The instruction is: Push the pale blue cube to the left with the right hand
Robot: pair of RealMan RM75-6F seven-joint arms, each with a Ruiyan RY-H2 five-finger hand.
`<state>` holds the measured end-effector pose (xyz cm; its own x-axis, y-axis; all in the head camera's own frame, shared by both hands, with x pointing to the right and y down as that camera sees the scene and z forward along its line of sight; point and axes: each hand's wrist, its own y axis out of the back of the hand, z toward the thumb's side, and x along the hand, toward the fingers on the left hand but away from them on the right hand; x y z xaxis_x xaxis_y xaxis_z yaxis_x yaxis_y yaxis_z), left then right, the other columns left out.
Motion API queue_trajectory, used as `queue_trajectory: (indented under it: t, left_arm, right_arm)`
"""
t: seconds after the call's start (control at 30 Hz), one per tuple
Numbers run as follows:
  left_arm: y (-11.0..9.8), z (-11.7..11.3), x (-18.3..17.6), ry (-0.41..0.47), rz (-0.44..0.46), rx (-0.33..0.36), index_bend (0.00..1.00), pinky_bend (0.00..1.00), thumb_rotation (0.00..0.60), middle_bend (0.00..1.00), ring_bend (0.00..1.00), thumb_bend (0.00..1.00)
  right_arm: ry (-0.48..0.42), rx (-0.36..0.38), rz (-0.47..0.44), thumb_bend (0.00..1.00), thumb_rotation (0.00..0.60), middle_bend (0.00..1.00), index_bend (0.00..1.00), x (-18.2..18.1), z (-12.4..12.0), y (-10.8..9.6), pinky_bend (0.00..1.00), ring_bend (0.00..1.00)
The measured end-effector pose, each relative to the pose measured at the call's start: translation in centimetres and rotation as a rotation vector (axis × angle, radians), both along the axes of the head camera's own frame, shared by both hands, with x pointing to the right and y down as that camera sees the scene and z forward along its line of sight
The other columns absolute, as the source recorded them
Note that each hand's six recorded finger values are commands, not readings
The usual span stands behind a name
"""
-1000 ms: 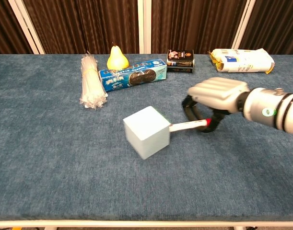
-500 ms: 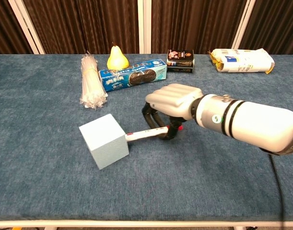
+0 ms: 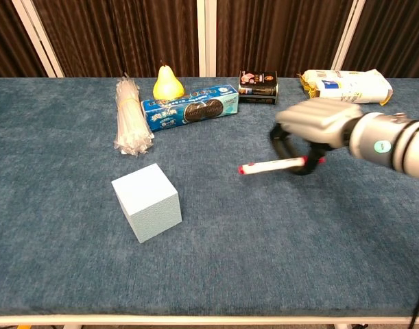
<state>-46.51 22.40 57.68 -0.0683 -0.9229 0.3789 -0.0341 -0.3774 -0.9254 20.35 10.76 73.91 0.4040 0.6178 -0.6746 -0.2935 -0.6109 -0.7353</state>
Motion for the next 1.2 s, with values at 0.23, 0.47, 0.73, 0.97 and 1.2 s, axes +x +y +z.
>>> queue_trajectory:
  t: [0.23,0.47,0.73,0.97,1.2]
  left_arm:
    - [-0.2,0.0,0.3,0.001,0.009,0.004,0.23,0.12,0.600,0.15,0.12,0.06]
    - [-0.3,-0.1,0.6,0.002,0.015,0.006,0.23,0.12,0.600,0.15,0.12,0.06]
    - [-0.4,0.2,0.3,0.003,0.005,-0.001,0.23,0.12,0.600,0.15,0.12,0.06]
    - [-0.6,0.8,0.2,0.012,-0.002,-0.006,0.23,0.12,0.600,0.15,0.12,0.06]
    - [-0.6,1.2,0.0,0.010,-0.009,-0.014,0.23,0.12,0.600,0.15,0.12,0.06]
  right_arm:
    - [0.091,0.012,0.055,0.18,0.600,0.36,0.31,5.5,0.1,-0.3,0.16,0.09]
    - [0.089,0.031,0.074,0.16,0.600,0.30,0.22,6.7,-1.0,-0.4,0.15,0.07]
    - [0.059,0.147,0.213,0.17,0.600,0.26,0.20,11.9,-5.9,-1.7,0.15,0.04]
    - [0.011,0.257,0.365,0.17,0.600,0.14,0.08,18.4,-11.3,0.7,0.11,0.00]
    - [-0.023,0.350,0.478,0.18,0.600,0.12,0.05,23.0,-15.7,5.8,0.08,0.00]
